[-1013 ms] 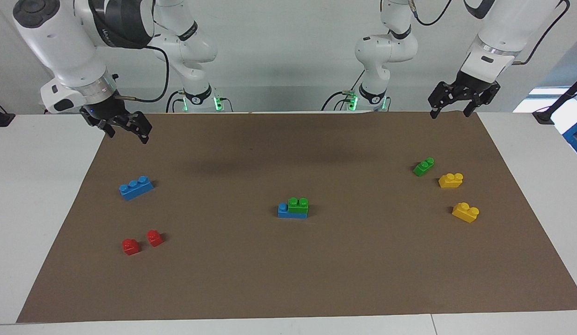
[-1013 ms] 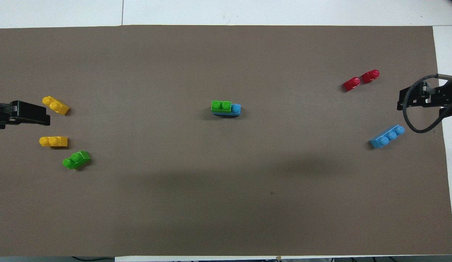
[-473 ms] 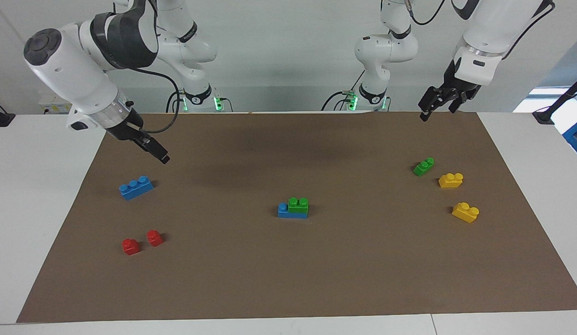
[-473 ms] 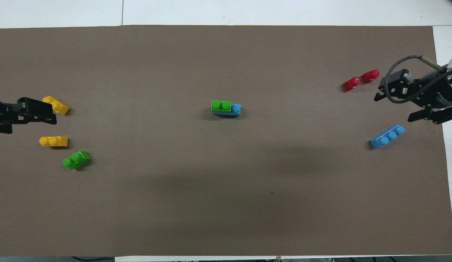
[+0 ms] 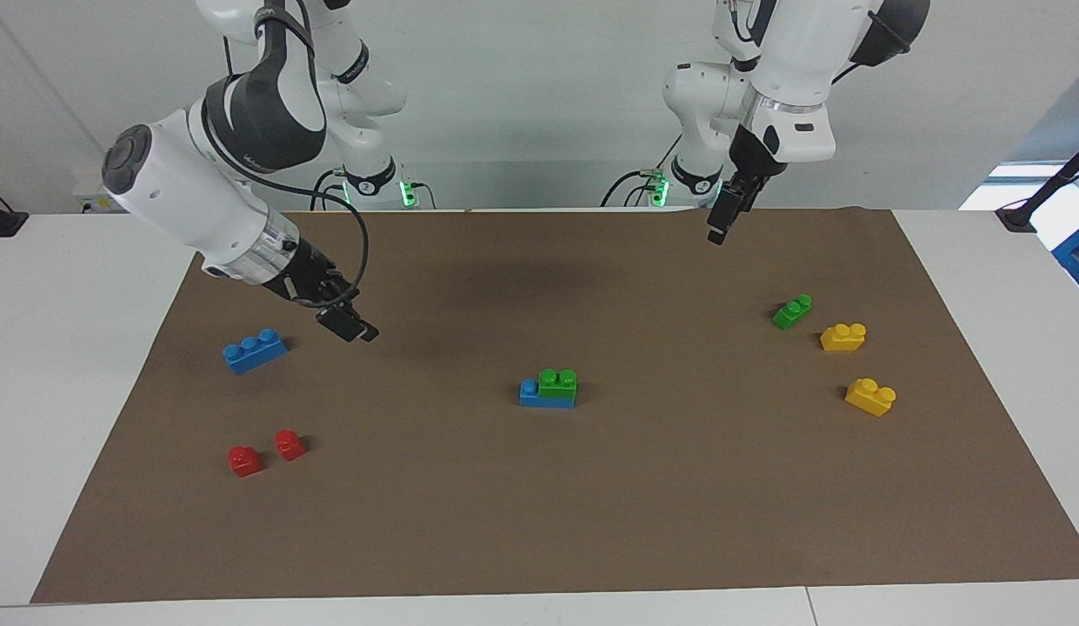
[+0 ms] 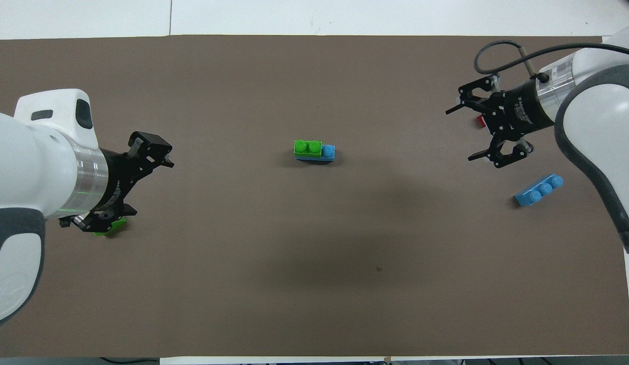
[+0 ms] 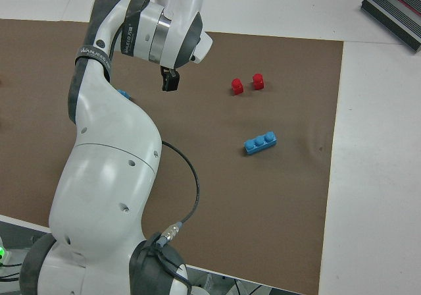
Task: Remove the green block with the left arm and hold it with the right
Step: 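Move the left gripper toward the green-blue block while the right gripper approaches it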
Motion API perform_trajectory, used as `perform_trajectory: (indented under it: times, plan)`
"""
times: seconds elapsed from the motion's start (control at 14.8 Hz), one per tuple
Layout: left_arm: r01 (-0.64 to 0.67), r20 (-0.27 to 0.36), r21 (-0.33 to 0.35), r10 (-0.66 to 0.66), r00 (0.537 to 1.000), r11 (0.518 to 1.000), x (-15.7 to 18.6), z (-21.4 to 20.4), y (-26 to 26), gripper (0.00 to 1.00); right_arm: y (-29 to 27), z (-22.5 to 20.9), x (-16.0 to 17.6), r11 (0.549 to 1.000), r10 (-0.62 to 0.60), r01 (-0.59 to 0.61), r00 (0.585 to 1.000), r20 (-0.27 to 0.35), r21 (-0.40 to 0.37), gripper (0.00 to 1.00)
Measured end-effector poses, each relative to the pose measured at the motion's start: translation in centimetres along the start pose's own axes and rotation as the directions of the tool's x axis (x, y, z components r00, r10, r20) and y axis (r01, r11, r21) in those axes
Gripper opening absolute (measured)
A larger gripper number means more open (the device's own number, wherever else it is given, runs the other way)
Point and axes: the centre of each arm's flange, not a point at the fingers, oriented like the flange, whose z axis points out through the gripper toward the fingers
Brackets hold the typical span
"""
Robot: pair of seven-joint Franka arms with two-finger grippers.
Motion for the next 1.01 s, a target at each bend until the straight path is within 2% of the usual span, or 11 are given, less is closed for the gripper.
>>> perform_trajectory:
  times: [0.2, 0.41, 0.74, 1.01]
  plan:
    - [0.198, 0.021, -0.055, -0.197, 0.98, 0.979, -2.1, 1.4, 1.1, 1.0, -1.5, 3.4, 0.2, 0.991, 0.121, -0.126, 0.987, 0.109, 0.037, 1.0]
    - [0.302, 0.039, -0.031, -0.301, 0.953, 0.953, -5.6, 4.4, 2.7, 1.0, -2.4, 7.3, -0.2, 0.979, 0.182, -0.196, 0.964, 0.192, 0.055, 1.0]
    - [0.434, 0.047, 0.021, -0.434, 0.899, 0.901, -7.4, 8.7, 6.1, 1.0, -3.4, 12.2, -1.3, 0.967, 0.221, -0.245, 0.943, 0.248, 0.071, 1.0]
    - [0.499, 0.041, 0.06, -0.502, 0.864, 0.864, -9.5, 12.3, 9.5, 1.0, -4.2, 15.7, -1.3, 0.96, 0.241, -0.268, 0.94, 0.243, 0.086, 1.0]
